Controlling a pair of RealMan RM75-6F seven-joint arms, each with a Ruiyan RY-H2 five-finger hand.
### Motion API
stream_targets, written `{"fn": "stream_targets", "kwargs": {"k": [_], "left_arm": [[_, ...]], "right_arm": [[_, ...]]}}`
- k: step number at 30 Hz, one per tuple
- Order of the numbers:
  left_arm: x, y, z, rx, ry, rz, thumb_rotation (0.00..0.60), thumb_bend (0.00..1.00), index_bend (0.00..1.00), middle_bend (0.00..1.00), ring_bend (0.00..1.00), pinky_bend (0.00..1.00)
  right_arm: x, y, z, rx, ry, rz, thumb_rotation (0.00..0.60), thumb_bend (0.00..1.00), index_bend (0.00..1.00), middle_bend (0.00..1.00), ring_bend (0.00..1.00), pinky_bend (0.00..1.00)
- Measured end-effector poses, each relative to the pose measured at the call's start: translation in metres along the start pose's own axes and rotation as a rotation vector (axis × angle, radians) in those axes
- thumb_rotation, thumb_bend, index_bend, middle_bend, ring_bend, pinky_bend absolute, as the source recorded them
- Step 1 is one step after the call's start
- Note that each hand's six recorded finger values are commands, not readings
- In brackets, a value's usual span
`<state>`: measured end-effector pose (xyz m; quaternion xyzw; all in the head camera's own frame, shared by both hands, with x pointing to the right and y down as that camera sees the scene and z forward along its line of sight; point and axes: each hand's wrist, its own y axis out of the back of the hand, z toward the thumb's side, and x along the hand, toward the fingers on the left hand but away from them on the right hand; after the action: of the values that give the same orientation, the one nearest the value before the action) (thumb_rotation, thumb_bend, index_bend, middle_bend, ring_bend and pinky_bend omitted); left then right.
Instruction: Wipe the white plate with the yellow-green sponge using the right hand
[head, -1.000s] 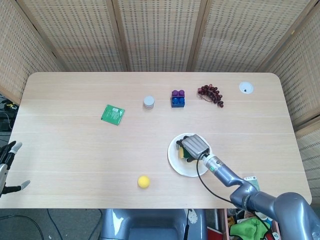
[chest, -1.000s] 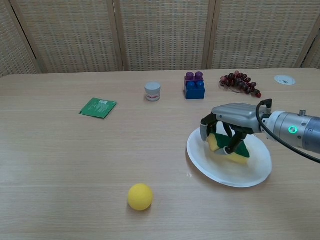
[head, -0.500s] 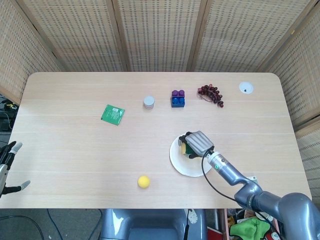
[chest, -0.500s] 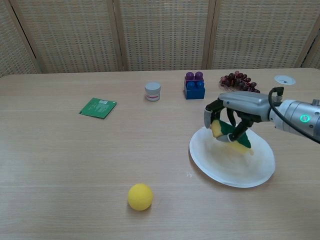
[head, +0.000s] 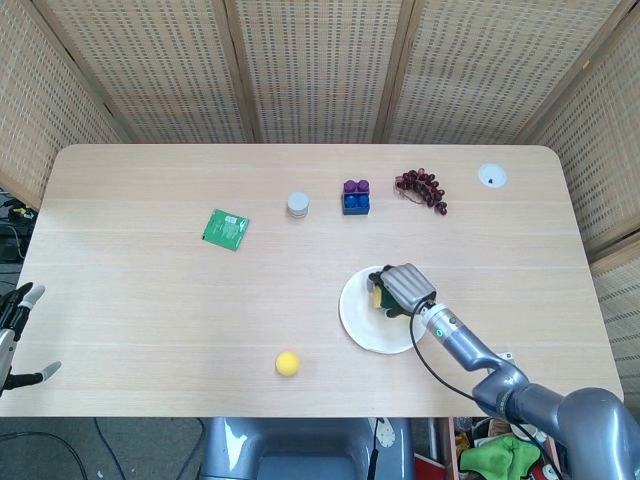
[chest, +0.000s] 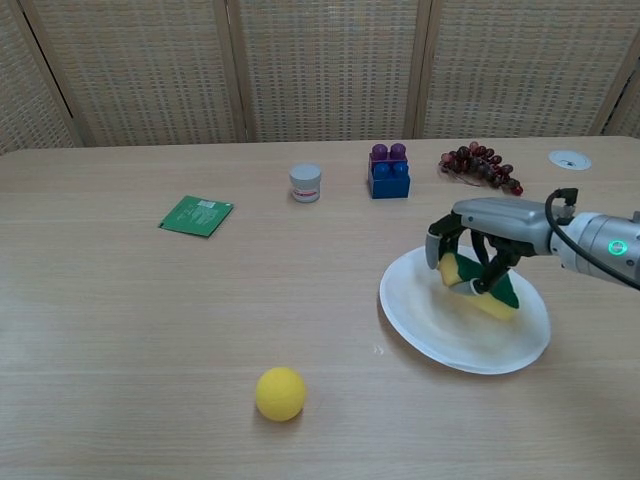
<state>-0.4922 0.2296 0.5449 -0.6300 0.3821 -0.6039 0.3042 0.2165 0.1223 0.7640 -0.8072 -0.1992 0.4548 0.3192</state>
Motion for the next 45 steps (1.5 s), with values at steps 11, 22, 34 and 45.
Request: {"fn": "stream_targets", "kwargs": {"k": [11, 22, 34, 45], "left_arm": [[0.000, -0.001, 0.000, 0.001, 0.001, -0.004, 0.600, 0.00, 0.00, 0.00, 0.00, 0.00], [0.000, -0.002, 0.001, 0.001, -0.001, -0.008, 0.600, 0.00, 0.00, 0.00, 0.00, 0.00], [-0.001, -0.003, 0.005, 0.002, -0.019, -0.012, 0.600, 0.00, 0.00, 0.00, 0.00, 0.00], [-0.002, -0.004, 0.005, 0.004, -0.020, -0.011, 0.600, 0.00, 0.00, 0.00, 0.00, 0.00]], "right_arm": [[-0.001, -0.020, -0.009, -0.079, -0.036, 0.038, 0.600, 0.30, 0.44, 0.48, 0.36, 0.54], [0.007, 0.001, -0.003, -0.140, 0.018, -0.053, 0.600, 0.30, 0.45, 0.49, 0.36, 0.54], [0.031, 0.033, -0.009, -0.302, 0.034, -0.177, 0.600, 0.30, 0.45, 0.49, 0.36, 0.54], [0.031, -0.004, -0.020, -0.297, -0.026, -0.082, 0.600, 0.30, 0.45, 0.49, 0.36, 0.54]]}}
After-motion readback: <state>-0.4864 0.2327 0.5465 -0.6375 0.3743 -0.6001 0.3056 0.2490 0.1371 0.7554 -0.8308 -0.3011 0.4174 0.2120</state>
